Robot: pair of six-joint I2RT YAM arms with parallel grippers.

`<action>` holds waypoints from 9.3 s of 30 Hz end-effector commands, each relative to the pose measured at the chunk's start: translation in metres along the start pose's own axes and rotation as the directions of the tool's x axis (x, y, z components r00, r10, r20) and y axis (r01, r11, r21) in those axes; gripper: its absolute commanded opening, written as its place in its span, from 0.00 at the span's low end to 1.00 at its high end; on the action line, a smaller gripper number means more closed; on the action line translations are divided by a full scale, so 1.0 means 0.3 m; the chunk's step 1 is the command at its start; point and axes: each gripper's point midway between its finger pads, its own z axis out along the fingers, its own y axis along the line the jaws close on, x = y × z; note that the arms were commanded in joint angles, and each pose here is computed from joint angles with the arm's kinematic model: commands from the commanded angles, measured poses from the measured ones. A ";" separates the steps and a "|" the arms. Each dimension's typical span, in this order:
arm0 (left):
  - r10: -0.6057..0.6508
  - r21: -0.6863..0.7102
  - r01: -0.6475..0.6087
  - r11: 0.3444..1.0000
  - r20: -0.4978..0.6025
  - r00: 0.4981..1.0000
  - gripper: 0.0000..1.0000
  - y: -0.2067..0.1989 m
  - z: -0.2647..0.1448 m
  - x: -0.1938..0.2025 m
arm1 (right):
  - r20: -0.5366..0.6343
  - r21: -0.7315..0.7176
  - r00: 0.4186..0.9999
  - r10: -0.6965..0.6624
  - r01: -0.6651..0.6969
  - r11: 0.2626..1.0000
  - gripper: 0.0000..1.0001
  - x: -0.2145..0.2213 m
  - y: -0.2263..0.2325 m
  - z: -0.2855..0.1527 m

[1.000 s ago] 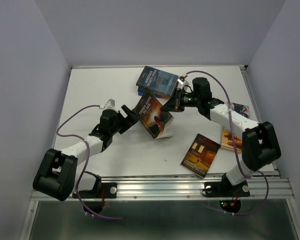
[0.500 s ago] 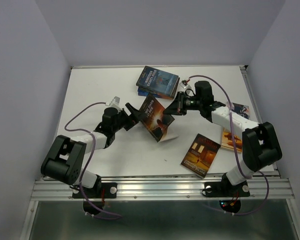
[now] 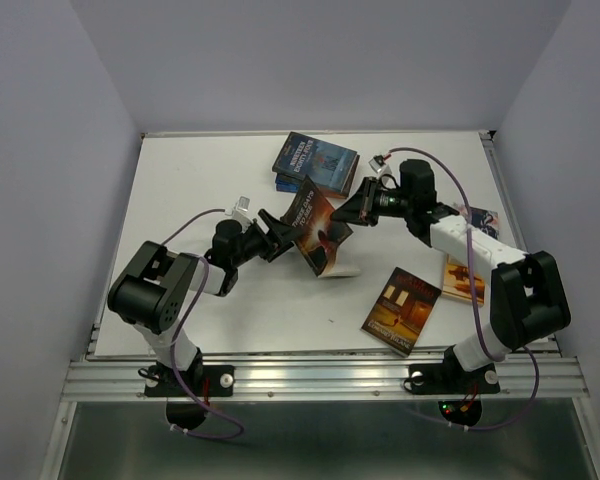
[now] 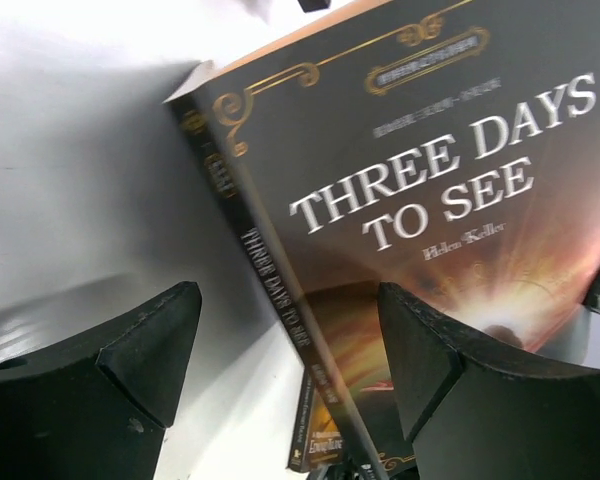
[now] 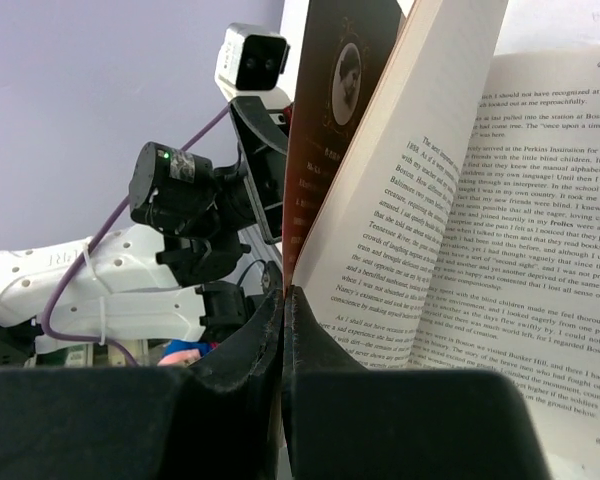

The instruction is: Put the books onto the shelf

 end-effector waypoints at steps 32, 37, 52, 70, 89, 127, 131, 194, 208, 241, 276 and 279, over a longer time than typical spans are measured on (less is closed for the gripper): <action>0.172 0.067 -0.179 0.982 0.099 0.980 0.00 -0.195 -0.085 -0.063 | 0.241 0.098 0.835 -0.495 0.486 0.868 0.01 -0.396 0.311 -0.132; 0.226 -0.055 -0.220 0.974 0.181 0.957 0.00 -0.168 -0.150 -0.140 | 0.323 0.210 0.721 -0.613 0.577 0.789 0.01 -0.564 0.420 -0.211; 0.315 -0.314 -0.219 0.924 0.299 0.901 0.00 -0.126 -0.312 -0.322 | 0.211 0.328 0.435 -0.875 0.812 0.483 0.01 -0.892 0.304 -0.052; 0.285 -0.385 -0.187 0.904 0.217 0.933 0.00 -0.016 -0.277 -0.361 | -0.026 -0.028 0.654 -0.756 0.755 0.655 0.04 -0.637 -0.142 0.294; 0.280 -0.391 -0.191 0.900 0.184 0.942 0.00 -0.006 -0.244 -0.375 | -0.165 0.560 0.661 -0.732 0.674 0.483 1.00 -0.803 -0.328 0.134; 0.339 -0.541 -0.139 0.830 0.290 0.895 0.98 -0.003 -0.411 -0.425 | -0.563 0.698 0.425 -0.709 0.704 -0.131 0.71 -0.489 -0.406 0.300; 0.341 -0.524 -0.143 0.840 0.303 0.890 0.98 -0.019 -0.403 -0.435 | -0.542 0.702 0.446 -0.712 0.707 -0.091 0.71 -0.514 -0.421 0.266; 0.495 -0.061 -0.528 0.847 -0.275 0.824 0.99 -0.126 -0.035 0.082 | 0.287 0.711 0.950 0.122 -0.296 0.638 1.00 0.319 -0.672 -0.396; 0.392 0.081 -0.439 0.895 -0.614 0.685 0.99 -0.020 0.036 0.484 | 0.183 0.600 0.936 0.301 -0.349 0.720 0.97 0.457 -0.664 -0.313; 0.453 0.531 -0.117 0.840 -0.564 0.691 0.99 -0.443 0.021 0.638 | 0.047 0.484 0.937 0.345 -0.324 0.813 0.46 0.505 -0.606 -0.257; 0.437 -0.004 -0.447 0.895 -0.197 0.877 0.99 -0.175 -0.118 0.046 | 0.096 0.465 0.844 -0.527 0.430 0.773 0.22 -0.378 -0.173 -0.153; 0.442 -0.053 -0.454 0.890 -0.155 0.884 0.99 -0.173 -0.138 0.009 | 0.081 0.437 0.812 -0.578 0.492 0.753 0.22 -0.528 -0.169 -0.075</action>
